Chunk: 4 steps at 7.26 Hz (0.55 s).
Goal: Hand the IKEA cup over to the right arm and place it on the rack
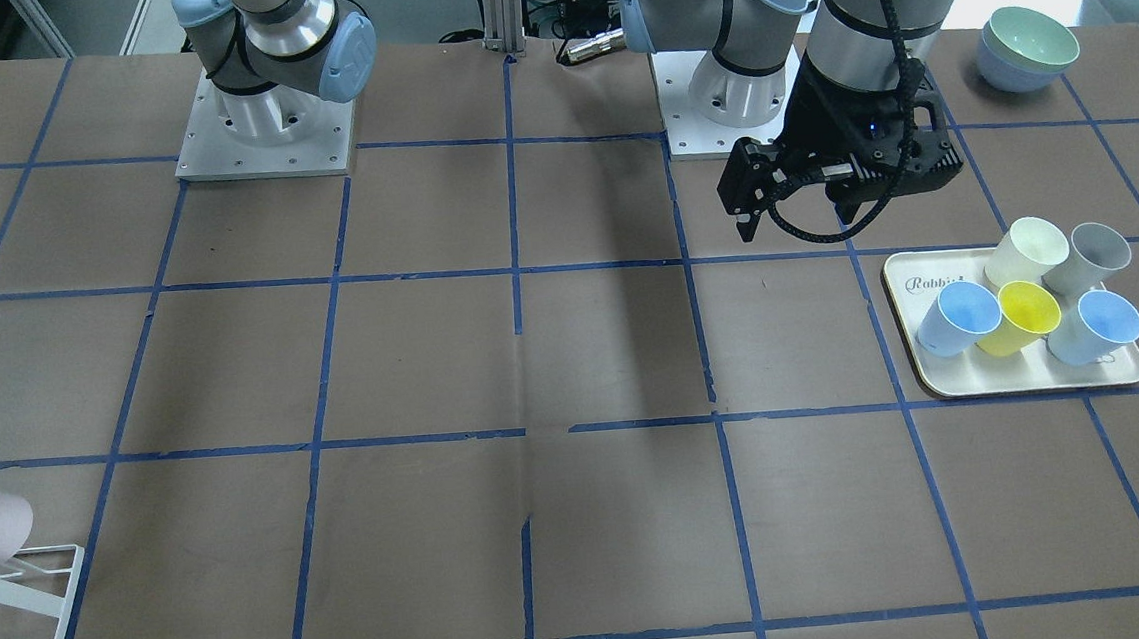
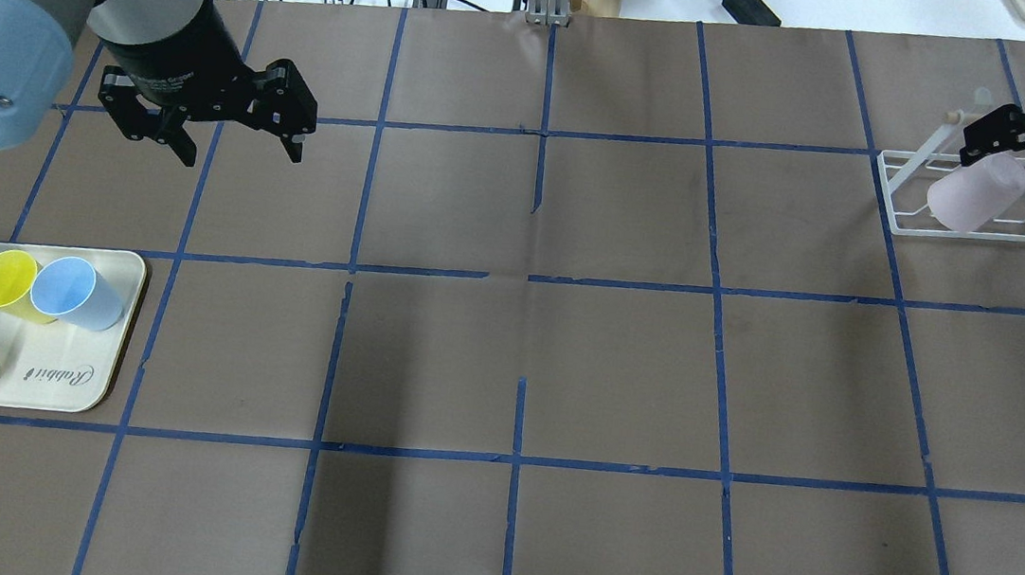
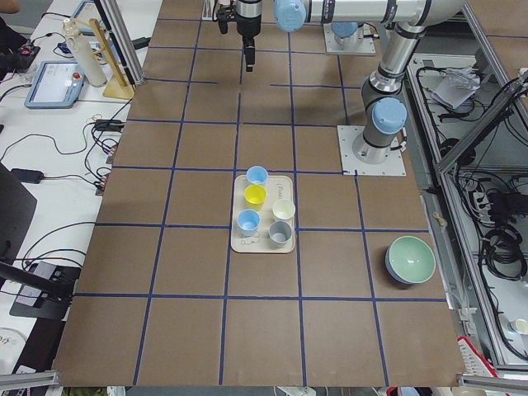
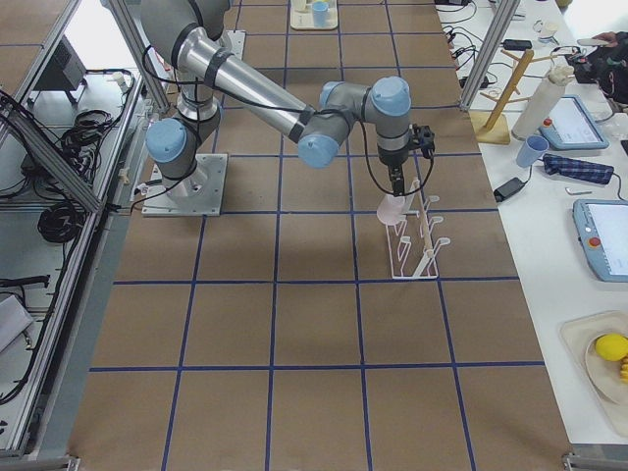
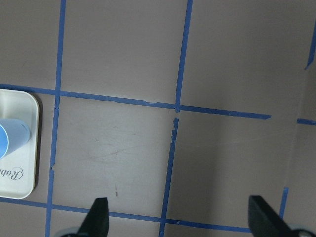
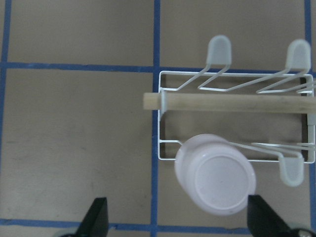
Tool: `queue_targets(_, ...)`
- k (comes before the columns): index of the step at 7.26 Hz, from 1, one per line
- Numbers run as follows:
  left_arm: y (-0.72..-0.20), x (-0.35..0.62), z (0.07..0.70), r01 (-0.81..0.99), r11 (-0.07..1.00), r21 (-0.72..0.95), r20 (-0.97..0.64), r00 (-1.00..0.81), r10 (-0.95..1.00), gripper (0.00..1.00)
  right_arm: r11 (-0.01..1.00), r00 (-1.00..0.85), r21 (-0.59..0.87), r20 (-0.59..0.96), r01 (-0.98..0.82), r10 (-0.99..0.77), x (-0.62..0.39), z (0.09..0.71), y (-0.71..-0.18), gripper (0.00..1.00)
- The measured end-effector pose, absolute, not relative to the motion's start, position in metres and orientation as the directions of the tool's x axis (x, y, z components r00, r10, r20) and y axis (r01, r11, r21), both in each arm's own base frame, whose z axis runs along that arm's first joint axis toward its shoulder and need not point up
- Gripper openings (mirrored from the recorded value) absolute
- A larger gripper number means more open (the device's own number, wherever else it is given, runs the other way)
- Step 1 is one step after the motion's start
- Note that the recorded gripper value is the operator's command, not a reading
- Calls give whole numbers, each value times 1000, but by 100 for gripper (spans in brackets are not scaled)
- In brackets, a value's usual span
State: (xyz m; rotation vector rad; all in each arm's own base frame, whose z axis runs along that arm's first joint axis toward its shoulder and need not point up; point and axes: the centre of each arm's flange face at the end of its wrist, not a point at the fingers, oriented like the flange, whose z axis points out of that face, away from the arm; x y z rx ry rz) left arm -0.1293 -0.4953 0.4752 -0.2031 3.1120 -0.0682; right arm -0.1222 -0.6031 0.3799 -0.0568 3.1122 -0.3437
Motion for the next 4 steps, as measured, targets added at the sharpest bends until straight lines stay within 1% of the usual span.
queue_targets(2, -495, -129, 475, -129, 991, -45, -20, -991, -130, 100, 988, -998, -146, -52, 40, 33, -69, 442, -555, 100)
queue_targets(4, -495, -130, 475, -128, 991, -45, -21, -991, -129, 100, 995, -998, -88, -40, 52, 48, -18, 480, -513, 100)
